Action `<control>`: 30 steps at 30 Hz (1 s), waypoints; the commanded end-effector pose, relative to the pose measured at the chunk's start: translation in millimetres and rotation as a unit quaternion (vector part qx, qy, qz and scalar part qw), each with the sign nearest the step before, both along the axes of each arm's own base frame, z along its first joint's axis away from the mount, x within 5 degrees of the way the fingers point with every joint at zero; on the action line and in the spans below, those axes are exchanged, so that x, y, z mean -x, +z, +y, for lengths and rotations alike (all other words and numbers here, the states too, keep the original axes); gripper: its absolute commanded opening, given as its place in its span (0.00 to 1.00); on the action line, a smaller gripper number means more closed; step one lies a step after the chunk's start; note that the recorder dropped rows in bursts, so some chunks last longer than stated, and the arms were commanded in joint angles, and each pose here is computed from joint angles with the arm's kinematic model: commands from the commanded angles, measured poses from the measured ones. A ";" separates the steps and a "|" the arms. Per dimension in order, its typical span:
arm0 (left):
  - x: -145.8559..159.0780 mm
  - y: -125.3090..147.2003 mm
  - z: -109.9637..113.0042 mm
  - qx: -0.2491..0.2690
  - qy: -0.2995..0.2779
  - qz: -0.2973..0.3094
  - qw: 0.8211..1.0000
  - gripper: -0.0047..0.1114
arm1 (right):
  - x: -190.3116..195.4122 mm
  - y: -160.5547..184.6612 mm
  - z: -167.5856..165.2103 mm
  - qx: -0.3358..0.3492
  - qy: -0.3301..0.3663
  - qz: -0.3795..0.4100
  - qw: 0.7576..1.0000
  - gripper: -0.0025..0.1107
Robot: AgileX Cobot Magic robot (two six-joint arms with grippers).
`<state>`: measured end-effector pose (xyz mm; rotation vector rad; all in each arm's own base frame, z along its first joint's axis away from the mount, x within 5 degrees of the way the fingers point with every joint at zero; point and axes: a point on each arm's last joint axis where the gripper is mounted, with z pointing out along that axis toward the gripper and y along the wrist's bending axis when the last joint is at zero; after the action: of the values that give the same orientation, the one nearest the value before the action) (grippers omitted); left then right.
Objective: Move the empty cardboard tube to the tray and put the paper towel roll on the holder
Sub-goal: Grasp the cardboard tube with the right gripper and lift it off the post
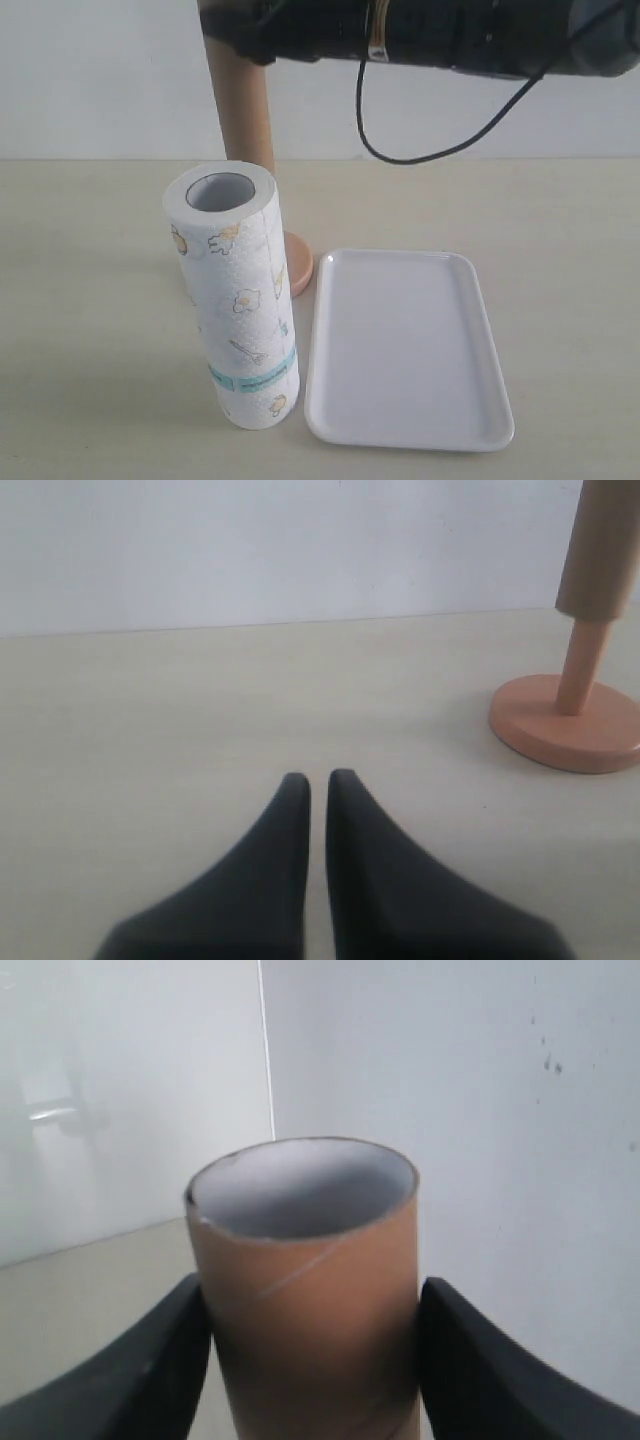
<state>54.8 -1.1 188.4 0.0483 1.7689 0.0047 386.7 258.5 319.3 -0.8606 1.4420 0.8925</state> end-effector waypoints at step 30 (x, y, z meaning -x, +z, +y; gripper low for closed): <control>0.1 -0.8 -0.5 0.003 -0.003 -0.001 1.000 0.09 | 185.7 288.5 -96.8 -0.081 -0.011 -0.307 0.948 0.05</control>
<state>54.8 -1.1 188.4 0.0483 1.7689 0.0047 223.5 175.4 595.5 -0.9023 0.8030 0.5922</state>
